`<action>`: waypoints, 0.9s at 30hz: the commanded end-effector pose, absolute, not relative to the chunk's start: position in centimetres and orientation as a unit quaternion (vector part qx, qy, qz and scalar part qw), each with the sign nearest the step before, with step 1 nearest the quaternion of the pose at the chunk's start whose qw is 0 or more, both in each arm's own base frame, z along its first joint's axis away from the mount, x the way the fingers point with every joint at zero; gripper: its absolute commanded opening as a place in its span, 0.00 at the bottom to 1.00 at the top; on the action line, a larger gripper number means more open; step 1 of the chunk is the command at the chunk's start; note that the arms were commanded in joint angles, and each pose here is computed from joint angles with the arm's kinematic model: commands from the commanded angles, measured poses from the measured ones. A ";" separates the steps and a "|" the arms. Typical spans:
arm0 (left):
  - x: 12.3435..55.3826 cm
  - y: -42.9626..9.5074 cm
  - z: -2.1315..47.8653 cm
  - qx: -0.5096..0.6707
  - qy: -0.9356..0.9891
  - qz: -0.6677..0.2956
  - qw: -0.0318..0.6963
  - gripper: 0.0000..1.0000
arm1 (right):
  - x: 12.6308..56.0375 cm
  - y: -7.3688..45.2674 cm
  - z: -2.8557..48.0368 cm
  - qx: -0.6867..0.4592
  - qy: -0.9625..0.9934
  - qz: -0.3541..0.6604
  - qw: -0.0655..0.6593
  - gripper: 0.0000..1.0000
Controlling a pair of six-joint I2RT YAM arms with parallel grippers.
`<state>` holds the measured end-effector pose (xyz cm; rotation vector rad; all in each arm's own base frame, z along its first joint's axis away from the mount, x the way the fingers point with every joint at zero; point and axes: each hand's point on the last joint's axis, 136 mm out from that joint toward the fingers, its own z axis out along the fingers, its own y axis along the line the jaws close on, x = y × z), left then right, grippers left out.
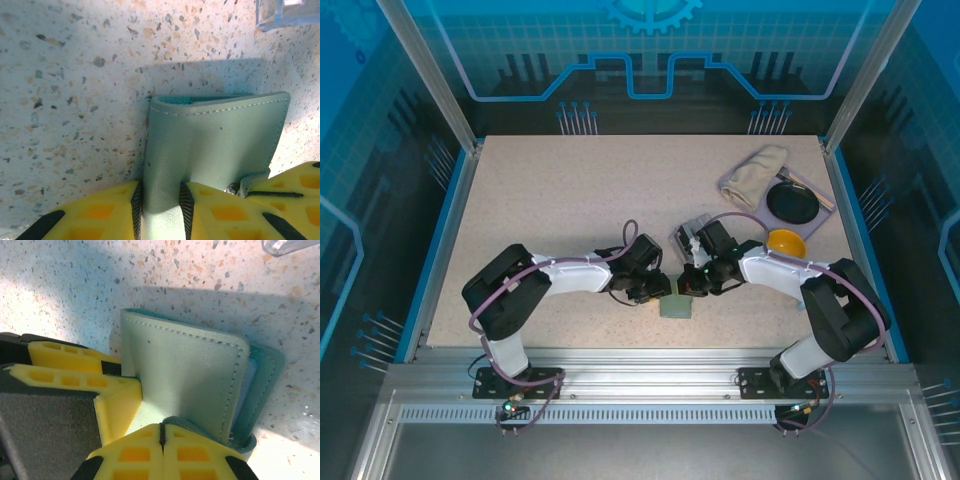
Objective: Put the credit cards into the card holder
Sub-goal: Close the button on the card holder.
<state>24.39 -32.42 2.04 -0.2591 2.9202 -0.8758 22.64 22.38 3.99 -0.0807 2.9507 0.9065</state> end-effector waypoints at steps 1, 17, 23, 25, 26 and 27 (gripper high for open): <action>23.0 -32.8 0.5 -0.084 0.958 -0.274 0.013 0.29 | 23.7 23.4 4.3 -0.024 0.952 0.302 0.044 0.00; 22.9 -32.9 0.4 -0.083 0.959 -0.270 0.014 0.28 | 21.6 21.9 0.0 -0.020 0.972 0.233 -0.010 0.00; 23.1 -32.5 0.9 -0.086 0.959 -0.270 0.026 0.28 | 20.7 21.4 -0.7 -0.014 0.972 0.236 -0.007 0.01; 23.3 -32.1 1.8 -0.084 0.957 -0.274 0.046 0.30 | 21.8 22.4 2.4 -0.036 0.963 0.264 0.026 0.11; 23.7 -31.5 2.7 -0.085 0.957 -0.269 0.070 0.34 | 22.7 22.6 4.7 -0.051 0.960 0.269 0.061 0.16; 24.2 -30.7 3.7 -0.083 0.956 -0.264 0.096 0.42 | 23.8 22.2 7.3 -0.061 0.957 0.263 0.108 0.27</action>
